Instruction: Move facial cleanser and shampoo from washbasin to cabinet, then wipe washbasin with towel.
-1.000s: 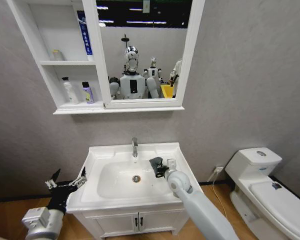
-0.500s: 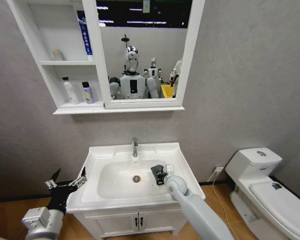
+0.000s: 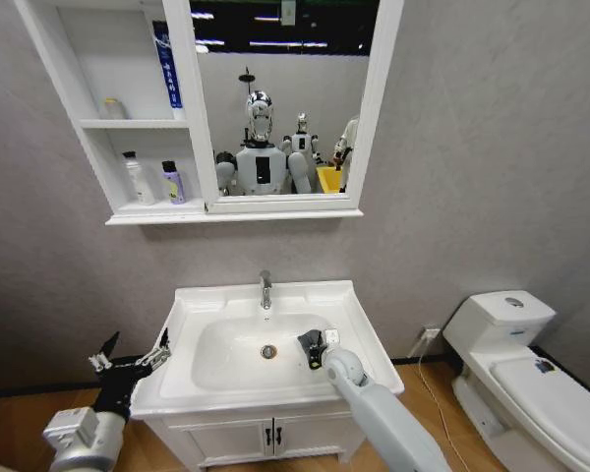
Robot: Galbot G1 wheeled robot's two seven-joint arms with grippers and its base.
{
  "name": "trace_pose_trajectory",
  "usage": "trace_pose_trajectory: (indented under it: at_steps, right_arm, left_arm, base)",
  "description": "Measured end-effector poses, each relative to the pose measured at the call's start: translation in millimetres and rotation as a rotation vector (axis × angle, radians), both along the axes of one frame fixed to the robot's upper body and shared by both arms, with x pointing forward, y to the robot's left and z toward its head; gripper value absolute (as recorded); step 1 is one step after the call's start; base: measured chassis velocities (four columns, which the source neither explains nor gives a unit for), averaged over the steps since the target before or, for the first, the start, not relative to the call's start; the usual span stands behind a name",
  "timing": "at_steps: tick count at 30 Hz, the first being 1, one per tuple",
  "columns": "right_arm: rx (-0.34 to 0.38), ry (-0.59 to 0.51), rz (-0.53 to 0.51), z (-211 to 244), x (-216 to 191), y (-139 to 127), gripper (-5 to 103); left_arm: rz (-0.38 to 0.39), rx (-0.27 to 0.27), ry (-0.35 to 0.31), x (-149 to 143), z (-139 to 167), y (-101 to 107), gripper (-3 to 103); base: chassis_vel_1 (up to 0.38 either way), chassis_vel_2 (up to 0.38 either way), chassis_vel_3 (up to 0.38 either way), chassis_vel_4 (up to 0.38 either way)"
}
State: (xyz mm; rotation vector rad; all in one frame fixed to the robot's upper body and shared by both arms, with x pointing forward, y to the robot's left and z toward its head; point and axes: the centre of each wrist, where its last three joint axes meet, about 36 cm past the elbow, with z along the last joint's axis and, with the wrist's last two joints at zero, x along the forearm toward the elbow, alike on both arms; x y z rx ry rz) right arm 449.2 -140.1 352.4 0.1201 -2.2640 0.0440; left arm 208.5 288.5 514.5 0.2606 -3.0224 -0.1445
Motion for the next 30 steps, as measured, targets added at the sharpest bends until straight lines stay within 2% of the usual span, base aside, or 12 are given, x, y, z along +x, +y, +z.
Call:
trace_pose_trajectory:
  at_steps: [22, 30]
  right_arm:
    - [0.013, 0.02, 0.045, -32, 8, 51, 2]
    - [0.032, 0.011, 0.06, -40, 10, 60, 2]
  left_arm:
    - [0.0, 0.0, 0.0, 0, 0, 0, 100]
    - [0.0, 0.0, 0.0, 0, 0, 0, 100]
  base:
    - [0.0, 0.0, 0.0, 0.0]
    - [0.0, 0.0, 0.0, 0.0]
